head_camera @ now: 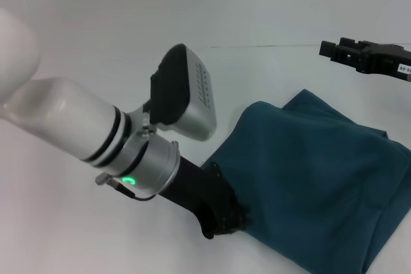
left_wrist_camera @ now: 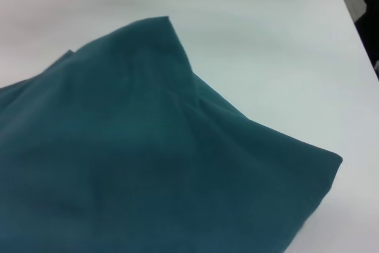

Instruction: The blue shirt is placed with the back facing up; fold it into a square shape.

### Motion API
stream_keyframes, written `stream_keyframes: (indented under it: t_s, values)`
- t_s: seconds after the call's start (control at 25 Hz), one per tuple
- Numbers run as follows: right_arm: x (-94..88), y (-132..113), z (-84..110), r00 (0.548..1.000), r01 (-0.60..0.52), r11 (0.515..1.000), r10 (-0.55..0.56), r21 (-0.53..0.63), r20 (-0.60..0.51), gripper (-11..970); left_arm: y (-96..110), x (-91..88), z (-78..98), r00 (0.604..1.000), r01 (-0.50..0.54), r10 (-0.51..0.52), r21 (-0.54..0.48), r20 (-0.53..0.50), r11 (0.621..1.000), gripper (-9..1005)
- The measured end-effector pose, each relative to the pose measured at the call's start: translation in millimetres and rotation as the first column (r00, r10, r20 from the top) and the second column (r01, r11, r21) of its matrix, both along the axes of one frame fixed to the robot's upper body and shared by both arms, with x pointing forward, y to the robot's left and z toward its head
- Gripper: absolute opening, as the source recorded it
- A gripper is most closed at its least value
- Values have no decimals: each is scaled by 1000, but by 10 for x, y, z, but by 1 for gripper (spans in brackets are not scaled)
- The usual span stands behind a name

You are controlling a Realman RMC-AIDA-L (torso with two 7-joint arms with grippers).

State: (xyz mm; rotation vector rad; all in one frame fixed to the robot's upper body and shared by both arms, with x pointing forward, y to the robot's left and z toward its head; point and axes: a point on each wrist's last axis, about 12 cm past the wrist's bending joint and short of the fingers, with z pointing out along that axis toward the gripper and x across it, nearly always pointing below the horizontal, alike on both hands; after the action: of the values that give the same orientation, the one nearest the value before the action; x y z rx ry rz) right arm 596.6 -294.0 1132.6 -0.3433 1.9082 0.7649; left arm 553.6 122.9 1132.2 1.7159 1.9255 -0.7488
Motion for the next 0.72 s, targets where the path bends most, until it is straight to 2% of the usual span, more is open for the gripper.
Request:
stream_keyframes:
  t_s: [0.16, 0.4, 0.6, 0.72]
  values:
    - [5, -4, -8, 1000, 5, 1000, -5, -3, -2, 595, -84, -54, -88, 998, 6, -7, 17, 57, 1000, 132]
    - [0, -74, -24, 999, 39, 999, -39, 13, -6, 594, -164, -30, -160, 990, 7, -10, 25, 142, 1000, 302]
    - [-17, -123, -30, 998, 54, 998, -54, 22, -11, 594, -230, -41, -184, 985, 36, -42, 37, 168, 999, 558]
    - [-21, -130, -33, 998, 56, 998, -56, 22, -13, 594, -259, -61, -194, 983, 52, -58, 39, 173, 998, 676]
